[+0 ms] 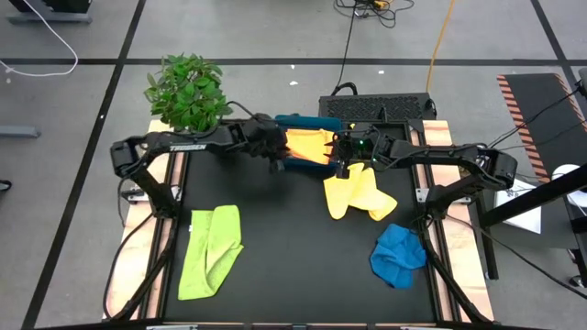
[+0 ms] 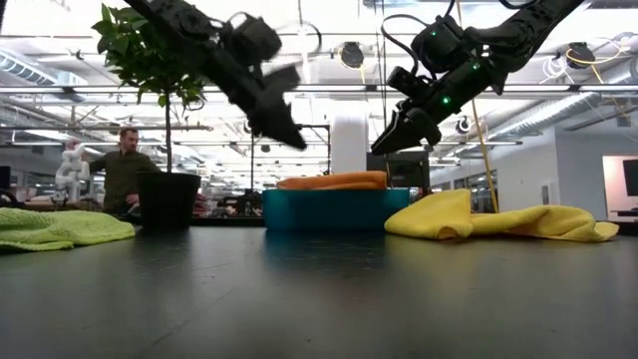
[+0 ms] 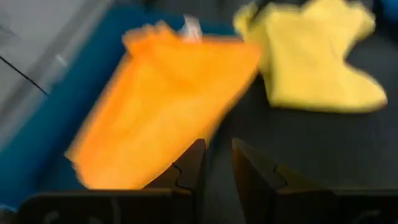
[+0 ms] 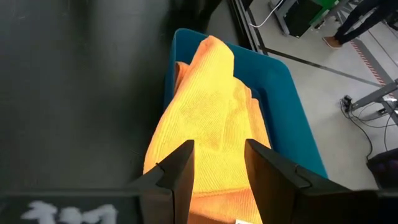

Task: Fold microfiber towels
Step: Put the orange microfiber towel into the blue bin

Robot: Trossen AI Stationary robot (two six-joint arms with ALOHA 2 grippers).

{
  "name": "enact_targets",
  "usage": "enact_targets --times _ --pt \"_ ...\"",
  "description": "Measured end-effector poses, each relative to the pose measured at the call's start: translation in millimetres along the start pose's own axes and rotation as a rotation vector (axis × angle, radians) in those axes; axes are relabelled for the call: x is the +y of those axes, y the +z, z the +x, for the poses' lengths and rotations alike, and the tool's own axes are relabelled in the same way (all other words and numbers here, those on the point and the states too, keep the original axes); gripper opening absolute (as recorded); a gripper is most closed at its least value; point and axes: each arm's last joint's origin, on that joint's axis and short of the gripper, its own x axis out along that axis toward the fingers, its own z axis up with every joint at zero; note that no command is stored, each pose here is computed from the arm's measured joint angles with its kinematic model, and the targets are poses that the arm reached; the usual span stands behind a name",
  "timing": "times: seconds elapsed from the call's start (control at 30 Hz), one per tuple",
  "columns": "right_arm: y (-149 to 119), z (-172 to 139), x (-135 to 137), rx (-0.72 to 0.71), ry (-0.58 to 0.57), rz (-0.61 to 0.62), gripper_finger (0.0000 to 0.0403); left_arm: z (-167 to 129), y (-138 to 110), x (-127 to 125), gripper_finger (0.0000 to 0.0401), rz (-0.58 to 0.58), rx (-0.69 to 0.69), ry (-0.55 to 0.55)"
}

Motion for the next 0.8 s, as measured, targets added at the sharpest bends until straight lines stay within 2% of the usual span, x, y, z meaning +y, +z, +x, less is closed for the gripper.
enact_targets --times 0.1,0.23,0.5,0.63,0.8 --pt "1 0 -1 -0.010 -0.006 -0.001 0.0135 -10 11 -1 0.0081 0.017 -0.074 0.078" --pt "0 6 0 -0.023 -0.012 0.007 0.0135 0 11 3 0.0081 -0.001 -0.101 0.107" --pt "-20 38 11 0.051 0.050 0.026 0.0121 44 -14 18 0.0081 -0.062 -0.026 0.124" --pt "-26 45 10 0.088 -0.017 0.025 0.0107 64 -29 25 0.0081 -0.091 0.021 0.129" --pt "-32 48 5 0.134 -0.082 0.034 0.0092 75 -41 30 0.0081 -0.110 0.064 0.133"
